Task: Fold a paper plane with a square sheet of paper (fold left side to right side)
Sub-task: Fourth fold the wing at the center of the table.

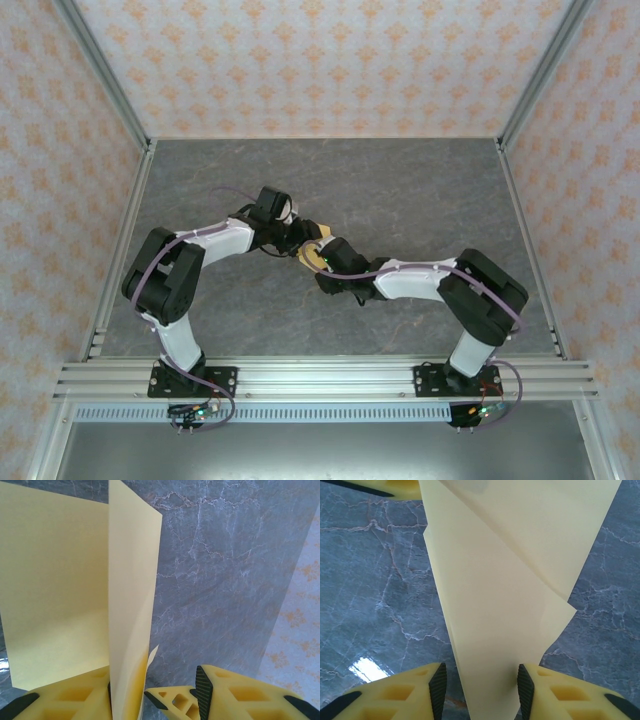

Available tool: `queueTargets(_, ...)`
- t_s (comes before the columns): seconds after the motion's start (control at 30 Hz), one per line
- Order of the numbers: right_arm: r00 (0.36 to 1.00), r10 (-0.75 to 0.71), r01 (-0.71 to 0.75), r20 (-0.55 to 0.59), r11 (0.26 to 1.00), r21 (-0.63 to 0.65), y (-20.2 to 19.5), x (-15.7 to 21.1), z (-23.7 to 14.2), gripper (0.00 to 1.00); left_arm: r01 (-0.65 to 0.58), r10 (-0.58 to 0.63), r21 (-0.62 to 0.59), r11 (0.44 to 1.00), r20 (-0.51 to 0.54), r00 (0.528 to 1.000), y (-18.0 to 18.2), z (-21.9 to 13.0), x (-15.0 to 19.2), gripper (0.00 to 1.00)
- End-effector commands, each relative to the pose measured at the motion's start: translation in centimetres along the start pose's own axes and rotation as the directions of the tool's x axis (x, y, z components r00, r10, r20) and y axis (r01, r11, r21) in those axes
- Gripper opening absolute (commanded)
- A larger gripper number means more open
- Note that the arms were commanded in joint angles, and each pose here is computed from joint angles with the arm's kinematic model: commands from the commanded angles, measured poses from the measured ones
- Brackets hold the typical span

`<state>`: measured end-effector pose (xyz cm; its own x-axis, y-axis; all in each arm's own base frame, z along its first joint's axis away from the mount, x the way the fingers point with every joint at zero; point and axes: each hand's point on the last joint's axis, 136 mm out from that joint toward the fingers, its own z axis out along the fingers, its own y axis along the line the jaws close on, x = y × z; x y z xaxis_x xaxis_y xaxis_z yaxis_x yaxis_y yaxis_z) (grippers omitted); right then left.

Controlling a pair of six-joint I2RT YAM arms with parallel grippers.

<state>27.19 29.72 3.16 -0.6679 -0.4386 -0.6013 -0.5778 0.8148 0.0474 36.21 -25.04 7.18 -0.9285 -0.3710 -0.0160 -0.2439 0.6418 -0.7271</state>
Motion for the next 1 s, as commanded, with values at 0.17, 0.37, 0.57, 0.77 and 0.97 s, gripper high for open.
queueTargets(0.17,1.000,-0.006,0.006,0.011,0.999,0.043,-0.4,-0.8,0.2,0.29,-0.042,0.042,-0.006,0.999,0.026,0.999,-1.4,-1.9,-0.2,0.45)
queueTargets(0.37,1.000,0.011,-0.012,0.008,0.998,0.060,-0.8,-0.6,0.3,0.17,-0.046,0.047,-0.017,0.999,0.049,0.998,-1.2,-3.3,-0.5,0.47)
queueTargets(0.57,0.998,0.065,-0.065,0.027,0.998,0.013,-0.6,-1.1,0.1,0.07,-0.057,0.060,-0.034,0.998,0.084,0.995,-0.6,-5.5,-0.8,0.49)
queueTargets(0.77,0.988,0.150,-0.146,0.032,0.984,-0.098,-0.6,-1.4,-0.3,0.03,-0.065,0.073,-0.066,0.996,0.114,0.991,0.3,-7.0,-1.1,0.52)
queueTargets(0.97,0.975,0.222,-0.215,0.015,0.955,-0.207,-0.6,-1.5,-0.4,0.03,-0.051,0.055,-0.056,0.997,0.072,0.996,1.5,-5.3,-0.6,0.40)
